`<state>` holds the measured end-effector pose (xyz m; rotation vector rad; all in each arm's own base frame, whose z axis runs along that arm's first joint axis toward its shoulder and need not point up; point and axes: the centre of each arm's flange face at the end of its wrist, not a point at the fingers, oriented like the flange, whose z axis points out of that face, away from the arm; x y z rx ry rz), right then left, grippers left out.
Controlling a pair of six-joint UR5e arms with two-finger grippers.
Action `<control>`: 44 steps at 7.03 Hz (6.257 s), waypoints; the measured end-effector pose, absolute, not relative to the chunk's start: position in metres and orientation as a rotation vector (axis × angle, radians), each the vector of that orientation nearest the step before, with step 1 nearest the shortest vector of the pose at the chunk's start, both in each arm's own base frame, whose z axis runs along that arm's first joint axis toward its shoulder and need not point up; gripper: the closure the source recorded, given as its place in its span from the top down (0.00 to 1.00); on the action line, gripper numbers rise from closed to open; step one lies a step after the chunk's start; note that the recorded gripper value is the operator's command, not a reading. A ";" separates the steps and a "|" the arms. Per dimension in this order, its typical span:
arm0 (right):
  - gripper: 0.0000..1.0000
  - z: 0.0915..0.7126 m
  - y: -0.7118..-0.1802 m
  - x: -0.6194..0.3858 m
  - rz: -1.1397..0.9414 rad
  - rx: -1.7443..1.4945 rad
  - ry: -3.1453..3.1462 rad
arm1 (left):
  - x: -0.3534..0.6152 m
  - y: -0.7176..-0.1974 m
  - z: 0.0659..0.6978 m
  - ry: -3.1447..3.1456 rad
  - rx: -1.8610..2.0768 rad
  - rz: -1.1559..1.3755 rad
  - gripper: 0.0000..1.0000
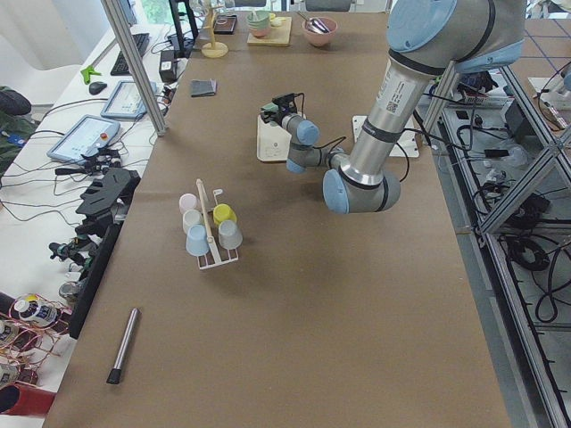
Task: Pick up and place green cup on tray
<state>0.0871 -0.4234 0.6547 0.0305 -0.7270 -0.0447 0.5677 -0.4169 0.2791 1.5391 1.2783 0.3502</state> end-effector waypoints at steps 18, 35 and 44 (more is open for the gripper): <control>1.00 0.653 -0.423 0.084 -0.044 0.032 -0.762 | 0.586 -0.398 0.322 1.136 1.504 0.584 0.99; 1.00 0.660 -0.422 0.085 -0.040 0.020 -0.762 | 0.400 -0.568 0.275 0.183 0.998 0.756 0.99; 1.00 0.659 -0.423 0.084 -0.042 0.023 -0.764 | 0.068 -0.603 0.402 0.450 0.548 0.479 0.99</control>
